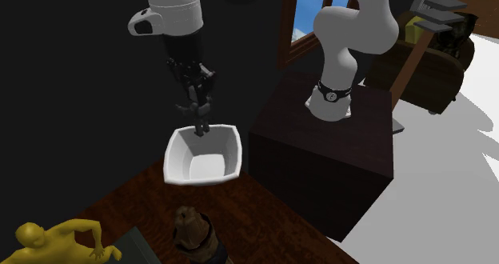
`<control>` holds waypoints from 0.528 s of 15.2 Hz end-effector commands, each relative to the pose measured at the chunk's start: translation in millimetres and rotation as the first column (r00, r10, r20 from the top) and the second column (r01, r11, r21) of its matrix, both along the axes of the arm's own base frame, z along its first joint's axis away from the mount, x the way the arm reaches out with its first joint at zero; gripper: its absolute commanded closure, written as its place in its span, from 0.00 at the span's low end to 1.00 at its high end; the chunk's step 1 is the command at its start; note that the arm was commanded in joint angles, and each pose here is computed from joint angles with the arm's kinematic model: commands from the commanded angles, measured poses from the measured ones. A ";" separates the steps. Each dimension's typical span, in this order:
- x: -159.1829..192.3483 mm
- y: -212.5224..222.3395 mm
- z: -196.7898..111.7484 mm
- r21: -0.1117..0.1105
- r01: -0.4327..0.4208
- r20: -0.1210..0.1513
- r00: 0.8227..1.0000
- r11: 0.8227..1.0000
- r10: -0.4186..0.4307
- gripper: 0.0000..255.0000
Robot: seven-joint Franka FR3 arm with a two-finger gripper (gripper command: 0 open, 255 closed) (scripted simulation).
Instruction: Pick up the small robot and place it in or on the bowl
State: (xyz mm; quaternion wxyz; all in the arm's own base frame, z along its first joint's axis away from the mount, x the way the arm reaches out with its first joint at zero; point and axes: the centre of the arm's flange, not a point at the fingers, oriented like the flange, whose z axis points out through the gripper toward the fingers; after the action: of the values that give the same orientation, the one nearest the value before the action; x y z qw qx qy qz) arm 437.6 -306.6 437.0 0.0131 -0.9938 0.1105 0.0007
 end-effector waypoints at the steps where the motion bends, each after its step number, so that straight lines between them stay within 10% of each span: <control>1: -2.8 -13.4 -3.1 0.000 -0.001 0.000 1.000 1.000 0.001 1.00; 8: -2.8 -13.4 -40.1 0.000 -0.001 0.000 1.000 1.000 0.001 1.00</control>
State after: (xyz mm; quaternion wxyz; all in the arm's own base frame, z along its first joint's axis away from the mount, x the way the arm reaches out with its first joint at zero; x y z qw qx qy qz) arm 434.4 -320.0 401.5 0.0131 -0.9939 0.1099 0.0011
